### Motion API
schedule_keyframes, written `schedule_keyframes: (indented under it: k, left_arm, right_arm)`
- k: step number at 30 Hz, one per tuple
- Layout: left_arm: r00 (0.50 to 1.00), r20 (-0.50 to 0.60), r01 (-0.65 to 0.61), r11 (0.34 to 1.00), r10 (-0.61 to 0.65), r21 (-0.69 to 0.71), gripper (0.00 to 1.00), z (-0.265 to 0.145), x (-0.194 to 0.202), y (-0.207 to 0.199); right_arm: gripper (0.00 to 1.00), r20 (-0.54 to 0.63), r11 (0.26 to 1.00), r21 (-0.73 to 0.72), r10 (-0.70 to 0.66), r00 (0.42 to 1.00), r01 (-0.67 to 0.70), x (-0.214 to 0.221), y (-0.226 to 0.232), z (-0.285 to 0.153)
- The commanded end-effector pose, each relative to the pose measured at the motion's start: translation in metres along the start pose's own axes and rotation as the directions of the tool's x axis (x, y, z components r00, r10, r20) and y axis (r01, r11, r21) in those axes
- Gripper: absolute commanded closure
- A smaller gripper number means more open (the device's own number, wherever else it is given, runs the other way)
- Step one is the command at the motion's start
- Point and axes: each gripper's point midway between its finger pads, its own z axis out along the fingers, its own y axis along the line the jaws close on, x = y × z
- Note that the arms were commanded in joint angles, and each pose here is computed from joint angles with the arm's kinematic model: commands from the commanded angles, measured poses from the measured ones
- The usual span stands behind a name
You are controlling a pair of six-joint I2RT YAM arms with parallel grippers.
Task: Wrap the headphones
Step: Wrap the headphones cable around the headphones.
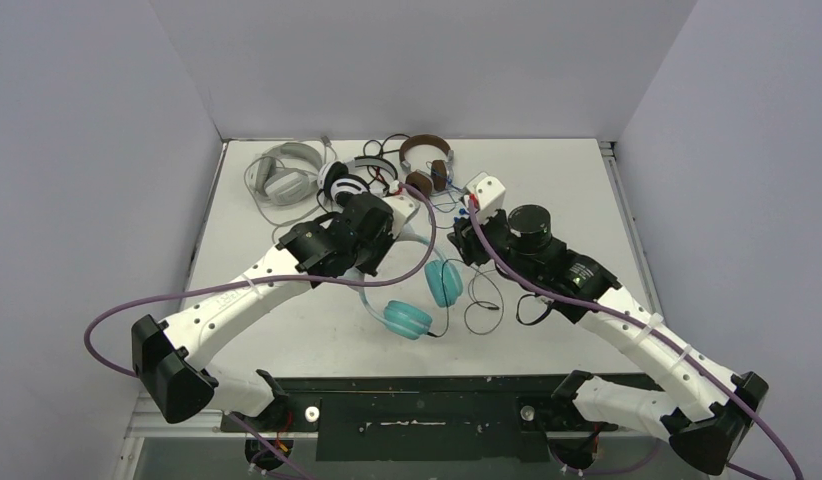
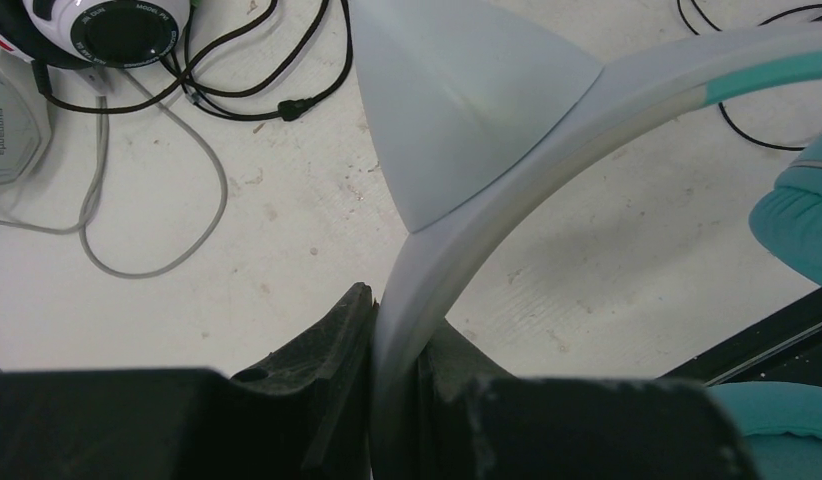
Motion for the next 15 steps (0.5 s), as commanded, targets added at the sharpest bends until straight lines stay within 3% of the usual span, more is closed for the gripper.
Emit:
schedule_keyframes:
  k: [1, 8, 15]
  left_arm:
    - [0.998, 0.059, 0.001, 1.000, -0.002, 0.022, 1.00, -0.007, -0.016, -0.002]
    - [0.991, 0.106, 0.063, 0.984, -0.081, 0.167, 1.00, -0.014, -0.030, -0.021]
    - [0.966, 0.048, 0.211, 0.883, -0.253, 0.419, 1.00, -0.016, -0.027, -0.030]
  right_arm:
    - [0.63, 0.050, 0.999, 0.015, -0.032, 0.998, 0.032, -0.021, -0.005, -0.006]
    - [0.61, 0.045, 1.000, 0.001, -0.004, 0.999, 0.004, -0.009, -0.002, 0.004]
    - [0.61, 0.096, 0.986, 0.104, 0.124, 0.988, -0.134, -0.002, -0.042, -0.011]
